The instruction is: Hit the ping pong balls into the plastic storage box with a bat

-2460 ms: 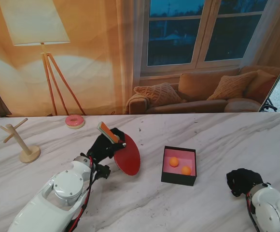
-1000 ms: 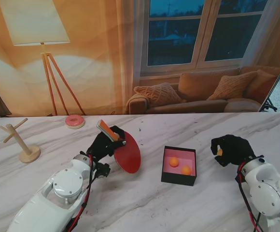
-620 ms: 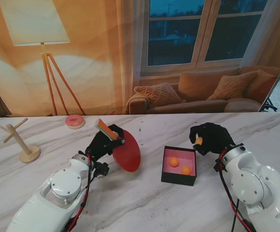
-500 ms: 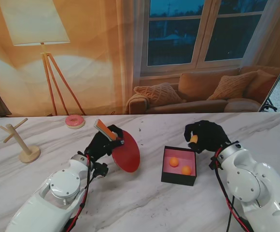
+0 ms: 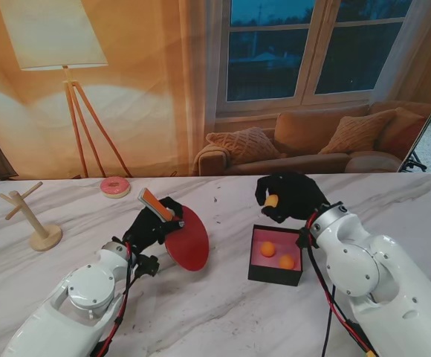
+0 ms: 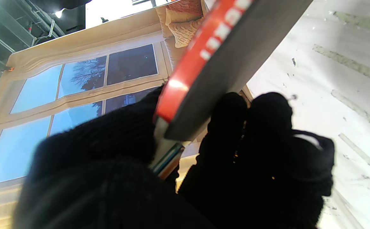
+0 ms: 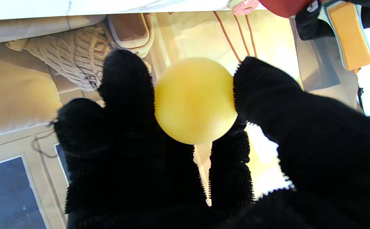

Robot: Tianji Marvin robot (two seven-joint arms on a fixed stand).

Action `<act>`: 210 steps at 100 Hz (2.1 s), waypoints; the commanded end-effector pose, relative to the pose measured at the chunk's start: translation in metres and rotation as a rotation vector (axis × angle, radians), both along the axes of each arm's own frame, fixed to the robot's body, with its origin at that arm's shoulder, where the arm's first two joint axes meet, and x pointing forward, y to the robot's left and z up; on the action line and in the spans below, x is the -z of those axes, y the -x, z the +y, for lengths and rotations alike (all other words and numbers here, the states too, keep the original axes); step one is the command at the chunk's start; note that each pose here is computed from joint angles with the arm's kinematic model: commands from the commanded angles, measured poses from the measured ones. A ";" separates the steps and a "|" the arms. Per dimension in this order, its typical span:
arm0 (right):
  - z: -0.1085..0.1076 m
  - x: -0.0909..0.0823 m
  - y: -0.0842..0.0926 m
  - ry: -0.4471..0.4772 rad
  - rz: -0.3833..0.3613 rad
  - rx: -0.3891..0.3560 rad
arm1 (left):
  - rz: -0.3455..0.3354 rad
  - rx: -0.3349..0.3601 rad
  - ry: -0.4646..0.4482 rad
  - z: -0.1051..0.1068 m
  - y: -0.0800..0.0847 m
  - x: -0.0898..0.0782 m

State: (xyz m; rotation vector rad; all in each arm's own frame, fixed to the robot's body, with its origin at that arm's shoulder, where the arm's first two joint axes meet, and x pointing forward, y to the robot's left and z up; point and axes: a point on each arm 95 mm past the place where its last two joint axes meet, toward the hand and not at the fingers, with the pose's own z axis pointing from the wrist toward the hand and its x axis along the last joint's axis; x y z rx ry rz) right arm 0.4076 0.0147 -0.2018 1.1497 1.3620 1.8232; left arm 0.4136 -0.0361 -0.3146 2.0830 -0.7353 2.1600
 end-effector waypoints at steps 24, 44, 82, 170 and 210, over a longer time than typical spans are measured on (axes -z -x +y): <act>0.023 -0.010 0.003 -0.031 0.007 -0.057 | 0.011 0.018 0.019 -0.009 -0.003 0.004; 0.031 -0.007 0.003 -0.040 0.033 -0.080 | -0.004 0.033 0.049 -0.019 -0.009 -0.002; 0.047 0.001 0.001 -0.041 0.082 -0.133 | -0.033 0.062 0.135 -0.045 -0.021 -0.015; 0.023 0.016 -0.002 -0.020 0.089 -0.063 | -0.016 0.045 0.035 -0.025 -0.012 -0.010; 0.001 0.042 0.008 -0.052 0.113 0.033 | 0.005 -0.010 -0.043 -0.003 -0.010 -0.003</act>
